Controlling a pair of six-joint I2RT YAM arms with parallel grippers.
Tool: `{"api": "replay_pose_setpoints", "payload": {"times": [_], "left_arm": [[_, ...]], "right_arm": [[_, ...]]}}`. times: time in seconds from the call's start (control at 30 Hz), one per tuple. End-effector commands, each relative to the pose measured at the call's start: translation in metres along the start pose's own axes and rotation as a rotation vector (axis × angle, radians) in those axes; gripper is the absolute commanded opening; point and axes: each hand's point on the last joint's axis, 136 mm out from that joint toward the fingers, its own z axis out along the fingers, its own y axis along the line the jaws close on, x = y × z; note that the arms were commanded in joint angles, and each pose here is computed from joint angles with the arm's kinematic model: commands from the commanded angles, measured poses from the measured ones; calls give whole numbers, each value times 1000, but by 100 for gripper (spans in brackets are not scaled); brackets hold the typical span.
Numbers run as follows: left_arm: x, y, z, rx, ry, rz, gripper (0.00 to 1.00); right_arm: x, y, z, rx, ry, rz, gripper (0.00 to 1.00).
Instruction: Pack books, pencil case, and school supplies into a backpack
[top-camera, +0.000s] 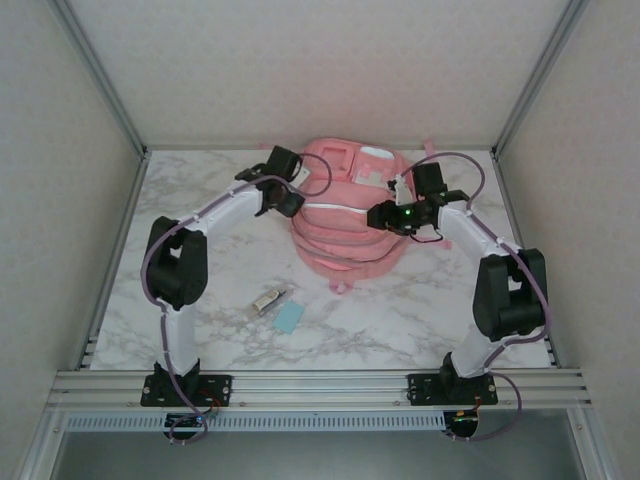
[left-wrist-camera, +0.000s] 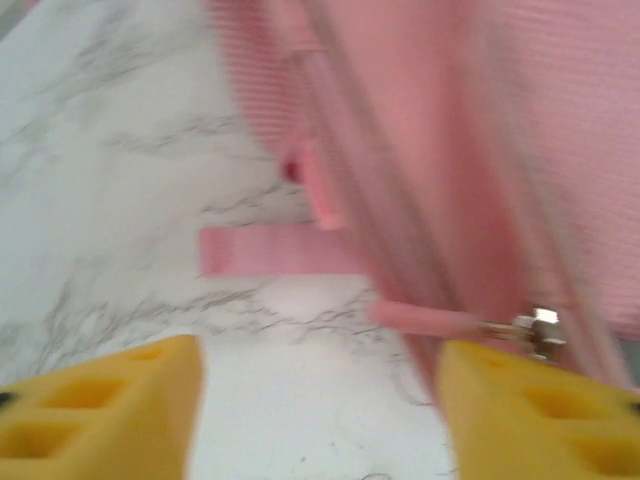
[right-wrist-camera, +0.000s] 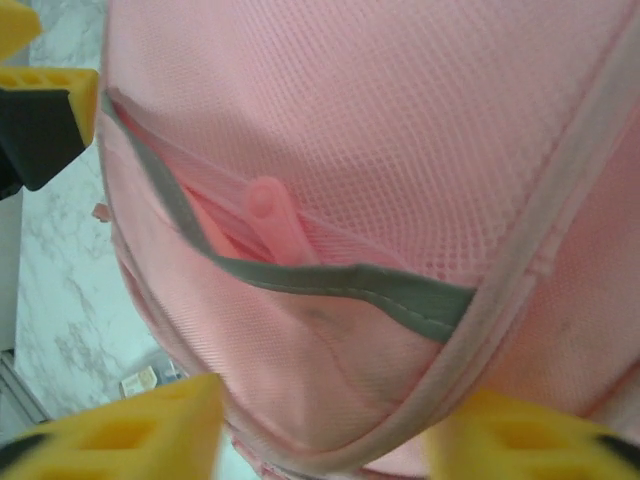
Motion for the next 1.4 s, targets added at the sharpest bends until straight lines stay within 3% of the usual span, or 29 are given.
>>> {"api": "replay_pose_setpoints", "payload": {"times": [0.0, 0.03, 0.27, 0.5, 0.67, 0.83, 1.07, 1.37], "left_arm": [[-8, 23, -57, -65, -58, -172, 92], [-2, 22, -62, -52, -49, -207, 99], [53, -13, -94, 122, 17, -423, 100], [139, -49, -106, 214, 154, -495, 100], [180, -68, -109, 255, 210, -519, 100], [201, -91, -98, 324, 271, -542, 100], [221, -118, -84, 319, 346, -449, 100], [238, -111, -55, 180, 409, -388, 96]], "right_arm": [[-14, 8, -28, 56, -107, -11, 89], [-17, 7, -33, 78, -126, -8, 98], [-28, -13, -60, 254, -228, 76, 99], [-17, -15, -65, 246, -264, 128, 99], [-1, -15, -59, 203, -245, 195, 99], [18, -17, -53, 173, -246, 272, 99], [28, -19, -59, 180, -299, 320, 99], [29, -19, -68, 204, -330, 319, 99]]}}
